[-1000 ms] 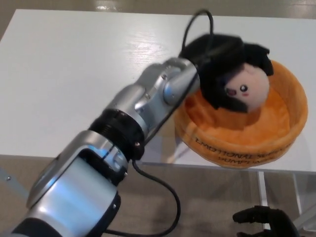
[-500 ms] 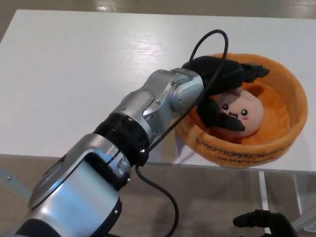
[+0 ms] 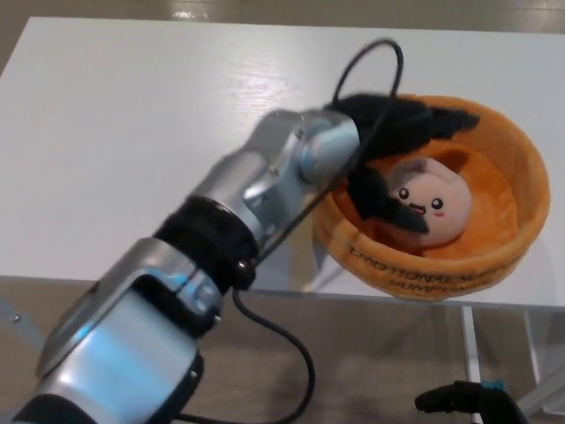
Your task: Use the left hand to pick up the pink round toy on the left and place it inside the orange plate on the desk.
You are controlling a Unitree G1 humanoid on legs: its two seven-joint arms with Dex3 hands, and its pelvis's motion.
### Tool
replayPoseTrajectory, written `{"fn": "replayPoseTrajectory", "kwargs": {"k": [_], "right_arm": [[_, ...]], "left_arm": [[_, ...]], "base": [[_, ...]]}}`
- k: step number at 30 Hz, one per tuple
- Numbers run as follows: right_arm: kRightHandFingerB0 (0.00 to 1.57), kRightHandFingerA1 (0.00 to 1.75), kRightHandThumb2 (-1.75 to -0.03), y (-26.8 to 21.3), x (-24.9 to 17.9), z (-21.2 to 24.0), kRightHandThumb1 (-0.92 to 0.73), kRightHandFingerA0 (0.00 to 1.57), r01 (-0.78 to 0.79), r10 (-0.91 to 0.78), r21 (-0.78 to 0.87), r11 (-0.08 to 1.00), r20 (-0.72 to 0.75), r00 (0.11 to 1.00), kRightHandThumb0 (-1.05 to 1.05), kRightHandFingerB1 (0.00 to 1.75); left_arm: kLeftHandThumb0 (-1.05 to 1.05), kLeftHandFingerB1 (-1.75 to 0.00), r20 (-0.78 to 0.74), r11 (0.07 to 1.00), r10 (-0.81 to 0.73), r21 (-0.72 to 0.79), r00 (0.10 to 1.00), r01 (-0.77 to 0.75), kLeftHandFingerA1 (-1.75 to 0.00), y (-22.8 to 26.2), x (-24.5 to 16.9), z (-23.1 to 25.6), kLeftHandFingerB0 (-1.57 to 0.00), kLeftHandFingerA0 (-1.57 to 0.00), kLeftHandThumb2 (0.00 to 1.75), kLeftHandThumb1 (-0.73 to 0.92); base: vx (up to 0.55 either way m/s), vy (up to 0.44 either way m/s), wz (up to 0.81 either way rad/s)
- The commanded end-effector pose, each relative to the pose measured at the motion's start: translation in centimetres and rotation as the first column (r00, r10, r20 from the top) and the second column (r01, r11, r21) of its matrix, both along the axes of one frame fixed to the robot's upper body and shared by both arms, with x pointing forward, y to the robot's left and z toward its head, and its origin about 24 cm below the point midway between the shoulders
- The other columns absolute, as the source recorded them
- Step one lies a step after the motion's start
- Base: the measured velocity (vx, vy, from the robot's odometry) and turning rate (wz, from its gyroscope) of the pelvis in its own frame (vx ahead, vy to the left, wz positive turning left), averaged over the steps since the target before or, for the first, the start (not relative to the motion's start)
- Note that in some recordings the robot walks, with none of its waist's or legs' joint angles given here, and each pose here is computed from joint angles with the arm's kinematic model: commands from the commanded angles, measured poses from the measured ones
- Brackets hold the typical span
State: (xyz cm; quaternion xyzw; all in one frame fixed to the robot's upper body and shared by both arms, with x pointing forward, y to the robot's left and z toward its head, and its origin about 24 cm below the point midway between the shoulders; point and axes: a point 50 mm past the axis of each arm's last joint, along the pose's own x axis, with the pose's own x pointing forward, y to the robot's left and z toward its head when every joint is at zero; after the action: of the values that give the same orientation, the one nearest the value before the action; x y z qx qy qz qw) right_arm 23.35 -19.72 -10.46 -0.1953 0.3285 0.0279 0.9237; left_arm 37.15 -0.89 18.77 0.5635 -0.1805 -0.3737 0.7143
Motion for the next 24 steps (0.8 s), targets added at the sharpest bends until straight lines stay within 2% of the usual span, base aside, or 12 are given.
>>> {"fn": "replayPoseTrajectory", "kwargs": {"k": [1, 6, 12, 13, 14, 16, 17, 19, 20, 21, 23, 24], "right_arm": [[0.69, 0.87, -0.56, 0.1, -0.5, -0.3, -0.55, 0.62, -0.005, 0.005, 0.004, 1.0, -0.01, 1.0, -0.17, 0.8], [0.69, 0.87, -0.57, 0.0, -0.4, -0.3, -0.54, 0.62, 0.0, 0.0, 0.005, 1.0, -0.007, 1.0, -0.17, 0.8], [0.69, 0.9, -0.57, 0.1, -0.1, -0.1, -0.54, 0.66, 0.001, -0.001, 0.003, 1.0, 0.001, 1.0, -0.15, 0.8], [0.68, 0.9, -0.56, 0.0, 0.1, 0.1, -0.54, 0.67, -0.003, 0.003, -0.002, 1.0, 0.006, 1.0, -0.15, 0.8], [0.68, 0.9, -0.56, 0.0, 0.2, 0.1, -0.54, 0.67, -0.006, 0.006, -0.005, 1.0, 0.009, 1.0, -0.15, 0.8], [0.67, 0.85, -0.56, -0.1, 0.7, 0.4, -0.55, 0.63, -0.007, 0.007, -0.012, 1.0, 0.008, 1.0, -0.18, 0.77], [0.67, 0.85, -0.56, -0.2, 0.8, 0.5, -0.56, 0.62, -0.005, 0.005, -0.009, 1.0, 0.007, 1.0, -0.17, 0.78], [0.67, 0.85, -0.56, -0.2, 0.9, 0.5, -0.56, 0.62, -0.004, 0.004, -0.007, 1.0, 0.007, 1.0, -0.17, 0.78], [0.66, 0.86, -0.56, -0.2, 0.9, 0.6, -0.56, 0.62, -0.003, 0.003, -0.003, 1.0, 0.01, 1.0, -0.16, 0.78], [0.68, 0.87, -0.56, -0.2, 0.9, 0.6, -0.55, 0.65, -0.002, 0.002, -0.006, 1.0, 0.013, 1.0, -0.17, 0.79], [0.68, 0.87, -0.56, -0.2, 0.9, 0.6, -0.55, 0.65, -0.002, 0.002, -0.008, 1.0, 0.014, 1.0, -0.17, 0.79], [0.68, 0.86, -0.56, -0.2, 0.9, 0.6, -0.55, 0.64, -0.001, 0.001, -0.006, 1.0, 0.015, 1.0, -0.17, 0.79]], "left_arm": [[-0.99, -0.01, -0.008, 0.996, -0.055, -0.07, 0.998, 0.055, 0.0, 1.0, -1.2, 2.6, 0.0, 0.0, 0.63, 0.6], [-1.0, -0.01, 0.111, 0.98, -0.127, -0.141, 0.986, 0.143, 0.0, 2.7, -3.6, 6.9, 0.0, 0.0, 0.61, 0.62], [-1.01, -0.05, 0.216, 0.941, -0.176, -0.251, 0.96, 0.229, 0.0, 6.5, -6.8, 11.1, 0.0, 0.0, 0.67, 0.52], [-0.81, -0.03, 0.235, 0.935, -0.178, -0.262, 0.956, 0.239, 0.0, 7.3, -7.3, 11.5, 0.0, 0.0, 0.86, 0.45], [-0.81, -0.03, 0.248, 0.931, -0.18, -0.269, 0.952, 0.247, 0.0, 7.8, -7.6, 11.8, 0.0, 0.0, 0.86, 0.45], [-0.7, -0.09, 0.274, 0.909, -0.196, -0.31, 0.941, 0.28, -0.02, 9.1, -8.4, 12.0, -0.02, 0.0, 0.79, 0.43], [-0.35, -0.29, 0.26, 0.886, -0.222, -0.348, 0.94, 0.305, -0.17, 10.1, -9.1, 11.6, -0.08, 0.0, 0.64, 0.37], [-0.35, -0.29, 0.25, 0.87, -0.24, -0.372, 0.938, 0.322, -0.17, 10.8, -9.6, 11.3, -0.08, 0.0, 0.64, 0.37], [-0.22, -0.33, 0.223, 0.846, -0.269, -0.41, 0.937, 0.34, -0.22, 11.6, -10.4, 10.8, -0.12, 0.0, 0.62, 0.39], [-0.04, -0.3, 0.181, 0.829, -0.298, -0.437, 0.937, 0.349, -0.29, 12.4, -11.2, 10.1, -0.19, -0.06, 0.59, 0.52], [-0.04, -0.3, 0.165, 0.823, -0.31, -0.446, 0.936, 0.351, -0.29, 12.7, -11.5, 9.8, -0.19, -0.06, 0.59, 0.52], [0.1, -0.31, 0.154, 0.816, -0.321, -0.455, 0.934, 0.356, -0.37, 13.1, -11.9, 9.5, -0.31, -0.11, 0.59, 0.63]], "base": [[0.0, 0.0, 0.0], [0.0, 0.0, 0.0], [0.0, 0.0, 0.0], [0.0, 0.0, 0.0], [0.0, 0.0, 0.0], [0.0, 0.0, 0.0], [0.0, 0.0, 0.0], [0.0, 0.0, 0.0], [0.0, 0.0, 0.0], [0.0, 0.0, 0.0], [0.0, 0.0, 0.0], [0.0, 0.0, 0.0]]}}
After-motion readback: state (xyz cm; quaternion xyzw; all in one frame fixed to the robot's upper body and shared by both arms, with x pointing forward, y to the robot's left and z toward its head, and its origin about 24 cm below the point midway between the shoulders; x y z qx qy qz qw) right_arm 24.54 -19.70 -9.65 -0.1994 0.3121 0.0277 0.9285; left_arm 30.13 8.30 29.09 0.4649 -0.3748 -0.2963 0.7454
